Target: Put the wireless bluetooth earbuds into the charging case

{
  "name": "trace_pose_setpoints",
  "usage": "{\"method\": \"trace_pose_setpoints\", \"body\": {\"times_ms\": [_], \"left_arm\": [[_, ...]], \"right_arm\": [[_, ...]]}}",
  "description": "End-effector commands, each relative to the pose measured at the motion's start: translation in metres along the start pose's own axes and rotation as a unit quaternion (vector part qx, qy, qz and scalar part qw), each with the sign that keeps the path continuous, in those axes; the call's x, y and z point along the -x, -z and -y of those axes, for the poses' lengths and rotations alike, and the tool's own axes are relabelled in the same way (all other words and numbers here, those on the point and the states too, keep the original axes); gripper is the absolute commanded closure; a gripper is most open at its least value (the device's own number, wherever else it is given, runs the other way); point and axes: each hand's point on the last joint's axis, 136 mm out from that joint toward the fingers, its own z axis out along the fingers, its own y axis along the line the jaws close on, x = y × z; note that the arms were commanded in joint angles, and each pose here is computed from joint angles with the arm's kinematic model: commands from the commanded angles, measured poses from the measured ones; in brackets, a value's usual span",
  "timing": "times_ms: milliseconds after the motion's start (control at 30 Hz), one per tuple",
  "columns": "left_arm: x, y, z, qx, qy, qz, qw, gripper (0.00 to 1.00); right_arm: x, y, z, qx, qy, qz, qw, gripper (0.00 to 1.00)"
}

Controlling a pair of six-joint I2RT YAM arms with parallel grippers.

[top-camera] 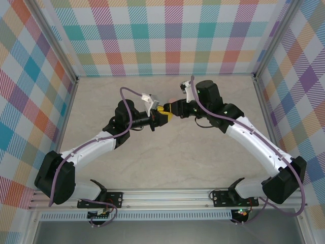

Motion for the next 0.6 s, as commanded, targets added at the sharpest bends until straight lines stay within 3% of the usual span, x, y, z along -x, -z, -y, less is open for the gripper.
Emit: {"method": "trace_pose_setpoints", "body": {"times_ms": [0,300,567], "left_arm": [[0.029,0.005,0.020,-0.025,-0.040,0.032,0.998,0.91],[0.028,0.004,0.019,-0.022,-0.034,0.031,0.999,0.92],[0.025,0.004,0.016,-0.017,-0.031,0.022,0.999,0.92]], "right_arm": [[0.009,0.004,-0.010,0.012,0.014,0.004,1.000,0.73],[0.009,0.005,-0.009,0.008,0.015,0.002,1.000,0.69],[0.015,0.024,0.015,-0.069,0.022,0.032,0.997,0.63]]}}
